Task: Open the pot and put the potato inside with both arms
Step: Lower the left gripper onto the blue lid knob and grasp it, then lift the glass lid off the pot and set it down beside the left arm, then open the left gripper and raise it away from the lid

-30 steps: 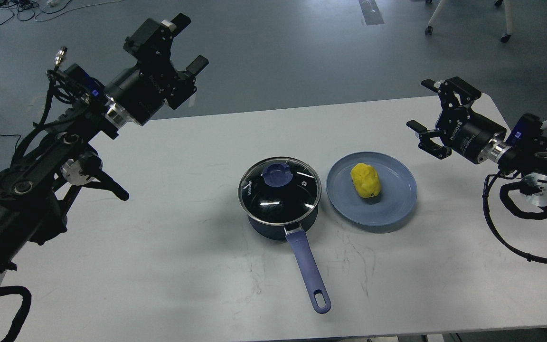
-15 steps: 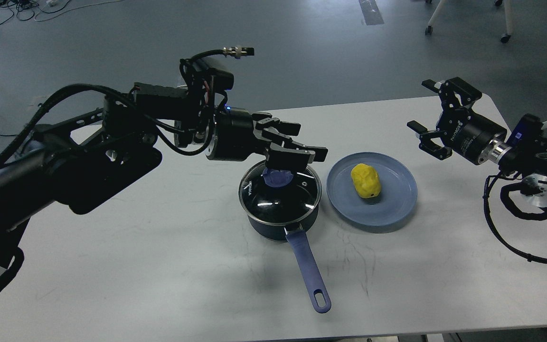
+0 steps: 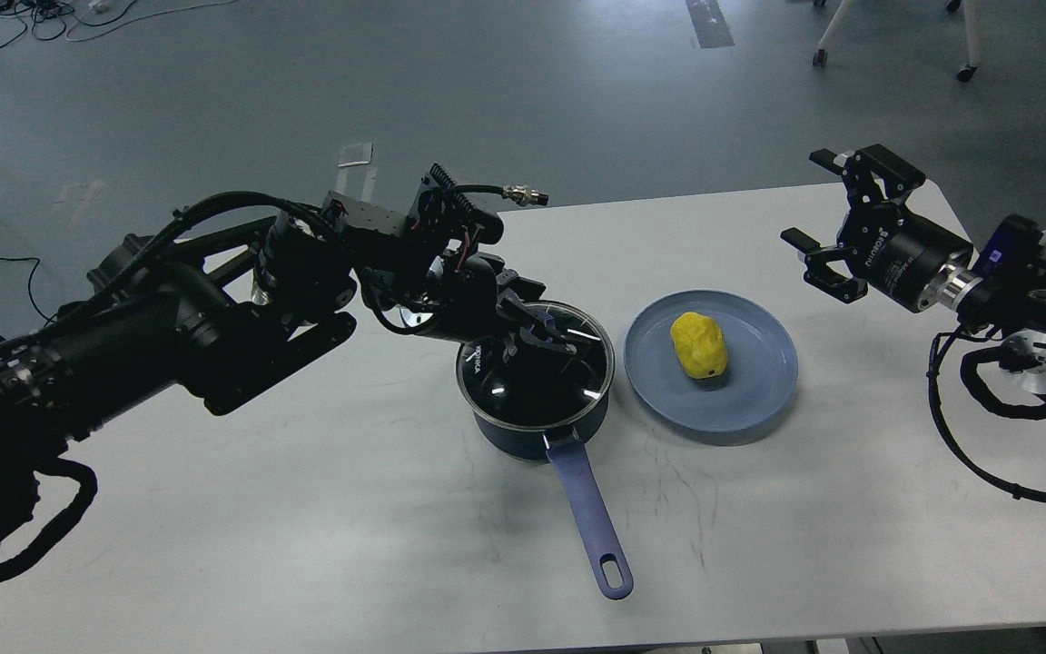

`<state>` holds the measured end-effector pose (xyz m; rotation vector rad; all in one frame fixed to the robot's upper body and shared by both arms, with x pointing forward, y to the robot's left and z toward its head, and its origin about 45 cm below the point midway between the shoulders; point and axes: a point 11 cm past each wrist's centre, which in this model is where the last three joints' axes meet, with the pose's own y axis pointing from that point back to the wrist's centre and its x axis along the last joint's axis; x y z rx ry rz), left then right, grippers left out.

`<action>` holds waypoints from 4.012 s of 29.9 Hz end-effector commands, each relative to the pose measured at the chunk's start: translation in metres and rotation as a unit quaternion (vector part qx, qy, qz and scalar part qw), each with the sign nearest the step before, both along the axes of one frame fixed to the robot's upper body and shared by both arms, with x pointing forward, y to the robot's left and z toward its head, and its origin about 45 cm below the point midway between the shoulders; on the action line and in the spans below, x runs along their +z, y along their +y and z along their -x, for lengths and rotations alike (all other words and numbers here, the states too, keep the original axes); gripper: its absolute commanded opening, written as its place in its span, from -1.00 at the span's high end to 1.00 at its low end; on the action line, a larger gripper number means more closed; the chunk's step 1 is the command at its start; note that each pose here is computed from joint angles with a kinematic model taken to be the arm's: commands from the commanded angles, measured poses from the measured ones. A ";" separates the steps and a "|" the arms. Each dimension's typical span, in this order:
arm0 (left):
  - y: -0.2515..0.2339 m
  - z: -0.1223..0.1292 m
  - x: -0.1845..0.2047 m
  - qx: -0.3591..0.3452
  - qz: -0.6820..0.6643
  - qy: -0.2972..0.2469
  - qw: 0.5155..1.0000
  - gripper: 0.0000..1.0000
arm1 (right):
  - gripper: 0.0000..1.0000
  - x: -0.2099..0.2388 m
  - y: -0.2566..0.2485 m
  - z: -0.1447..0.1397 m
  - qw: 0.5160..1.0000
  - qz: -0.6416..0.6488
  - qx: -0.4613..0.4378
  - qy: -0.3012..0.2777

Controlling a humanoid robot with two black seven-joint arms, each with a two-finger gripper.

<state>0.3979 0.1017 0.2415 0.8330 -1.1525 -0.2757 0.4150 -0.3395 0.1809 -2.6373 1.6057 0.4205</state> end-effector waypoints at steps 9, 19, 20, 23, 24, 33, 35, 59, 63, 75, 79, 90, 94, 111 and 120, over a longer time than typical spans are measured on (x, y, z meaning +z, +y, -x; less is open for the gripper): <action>0.015 -0.003 -0.017 0.023 -0.006 0.012 1.000 -0.95 | -0.99 0.000 0.001 0.000 1.000 -0.001 0.000 0.000; 0.017 -0.001 -0.026 0.020 -0.002 0.005 1.000 -0.91 | -0.99 0.000 0.001 0.000 1.000 -0.001 0.001 -0.001; 0.017 0.000 -0.026 0.020 0.000 0.004 1.000 -0.90 | -0.99 0.000 0.001 0.000 1.000 -0.001 0.000 0.000; 0.018 -0.001 -0.025 0.019 0.001 0.001 1.000 -0.85 | -0.99 0.000 0.000 0.000 1.000 0.000 0.000 0.000; 0.017 -0.001 -0.025 0.018 0.002 0.001 1.000 -0.73 | -0.99 0.000 0.001 0.000 1.000 -0.001 0.001 0.000; 0.018 -0.001 -0.025 0.019 0.001 0.001 1.000 0.23 | -0.99 0.001 0.004 0.000 1.000 -0.004 0.005 -0.001; 0.018 -0.002 -0.024 0.018 0.001 -0.001 1.000 0.33 | -0.99 0.001 0.005 0.000 1.000 -0.005 0.006 -0.001; 0.244 -0.001 0.019 0.191 -0.072 -0.070 0.976 0.28 | -0.99 0.001 0.000 0.002 1.000 -0.003 0.002 0.000; 0.287 0.023 -0.006 0.225 -0.084 -0.060 0.969 0.25 | -0.99 0.002 -0.001 0.002 1.000 -0.002 0.002 0.000; 0.319 0.047 -0.057 0.278 -0.054 -0.046 0.958 0.20 | -0.99 0.000 -0.002 0.003 1.000 -0.002 0.001 0.002; 0.317 0.050 -0.070 0.280 -0.048 -0.043 0.958 0.20 | -0.99 0.000 -0.002 0.003 1.000 -0.002 0.001 0.002; 0.326 0.056 -0.090 0.292 -0.054 -0.044 0.954 0.02 | -0.99 0.000 -0.004 0.004 1.000 0.000 -0.001 0.003; 0.328 0.055 -0.092 0.294 -0.053 -0.048 0.953 -0.52 | -0.99 0.000 -0.004 0.004 1.000 0.000 -0.001 0.003; 0.303 0.024 -0.019 0.377 0.099 0.001 0.921 -0.95 | -0.99 0.006 -0.013 0.002 1.000 0.007 -0.006 -0.002; 0.247 -0.025 0.094 0.425 0.486 0.221 0.731 -0.95 | -0.99 0.021 -0.011 0.004 1.000 0.001 0.007 -0.013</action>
